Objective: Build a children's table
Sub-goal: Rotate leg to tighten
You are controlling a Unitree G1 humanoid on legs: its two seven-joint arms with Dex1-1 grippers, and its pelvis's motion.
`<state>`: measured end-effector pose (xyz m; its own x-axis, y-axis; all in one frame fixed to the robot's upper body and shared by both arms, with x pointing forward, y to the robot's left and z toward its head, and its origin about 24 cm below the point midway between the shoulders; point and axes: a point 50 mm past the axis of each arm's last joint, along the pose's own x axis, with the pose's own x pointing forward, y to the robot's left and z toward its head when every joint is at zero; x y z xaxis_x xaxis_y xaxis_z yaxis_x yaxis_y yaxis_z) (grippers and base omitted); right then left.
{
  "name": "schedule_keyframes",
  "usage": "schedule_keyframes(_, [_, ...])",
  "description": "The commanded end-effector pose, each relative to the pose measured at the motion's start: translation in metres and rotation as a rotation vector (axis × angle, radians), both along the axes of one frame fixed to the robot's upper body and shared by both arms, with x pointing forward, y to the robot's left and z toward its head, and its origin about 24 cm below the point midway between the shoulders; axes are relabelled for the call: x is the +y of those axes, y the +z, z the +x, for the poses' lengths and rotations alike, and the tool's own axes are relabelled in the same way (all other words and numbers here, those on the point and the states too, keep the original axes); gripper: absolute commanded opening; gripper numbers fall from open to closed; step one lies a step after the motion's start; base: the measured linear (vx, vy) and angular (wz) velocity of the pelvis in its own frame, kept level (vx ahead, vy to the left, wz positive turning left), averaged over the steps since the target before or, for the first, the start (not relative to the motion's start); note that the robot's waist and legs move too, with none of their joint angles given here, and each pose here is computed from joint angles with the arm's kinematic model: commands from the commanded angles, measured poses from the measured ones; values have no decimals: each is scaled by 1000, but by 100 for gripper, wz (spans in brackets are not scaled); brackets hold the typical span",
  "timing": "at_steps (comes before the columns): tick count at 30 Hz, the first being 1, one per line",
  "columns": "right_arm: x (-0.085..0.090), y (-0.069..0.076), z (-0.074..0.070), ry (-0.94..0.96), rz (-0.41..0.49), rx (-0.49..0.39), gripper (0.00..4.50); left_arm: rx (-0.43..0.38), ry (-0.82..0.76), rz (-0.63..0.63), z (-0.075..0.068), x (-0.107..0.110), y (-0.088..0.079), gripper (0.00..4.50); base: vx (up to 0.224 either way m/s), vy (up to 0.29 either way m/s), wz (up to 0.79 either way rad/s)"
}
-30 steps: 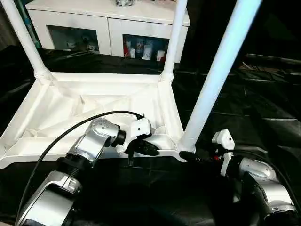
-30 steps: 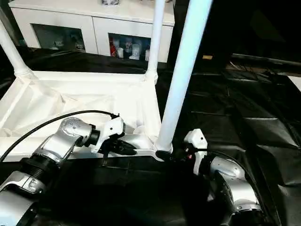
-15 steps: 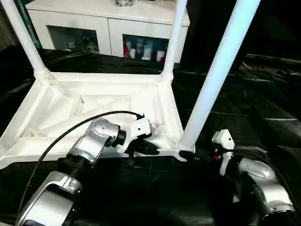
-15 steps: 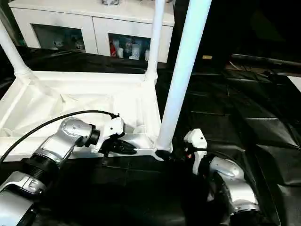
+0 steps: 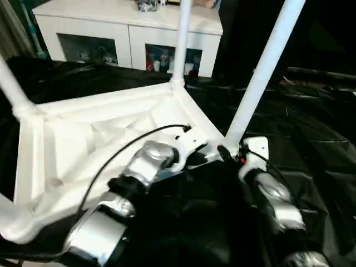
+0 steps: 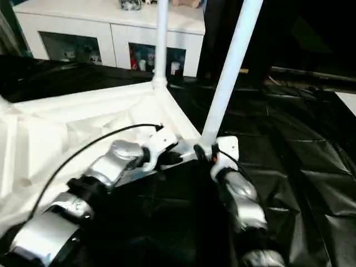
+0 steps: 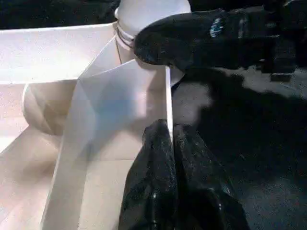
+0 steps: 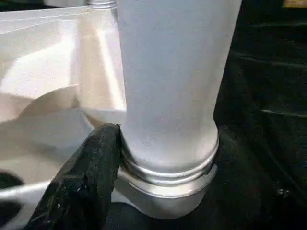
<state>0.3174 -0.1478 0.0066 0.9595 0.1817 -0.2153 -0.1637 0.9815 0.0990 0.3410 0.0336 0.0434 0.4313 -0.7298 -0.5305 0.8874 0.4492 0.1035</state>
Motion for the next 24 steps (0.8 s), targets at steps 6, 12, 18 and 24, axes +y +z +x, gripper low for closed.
schedule_keyframes(6, [30, 0, -8, 180, 114, -37, 340, 69, -42, -11, -15, -11, -20, 0, 0, 0, 0])
schedule_keyframes(12, [-2, 7, -19, 353, 75, -65, 388, 70, -170, 1, -16, 6, -14, 0, 0, 0, 0])
schedule_keyframes(18, [-29, 16, -36, 535, 34, -57, 388, 74, -341, -26, -22, 28, -4, 0, 0, 0, 0])
schedule_keyframes(24, [-32, 19, -48, 668, -1, -44, 388, 138, -491, -46, -36, 46, 0, 0, 0, 0, 0])
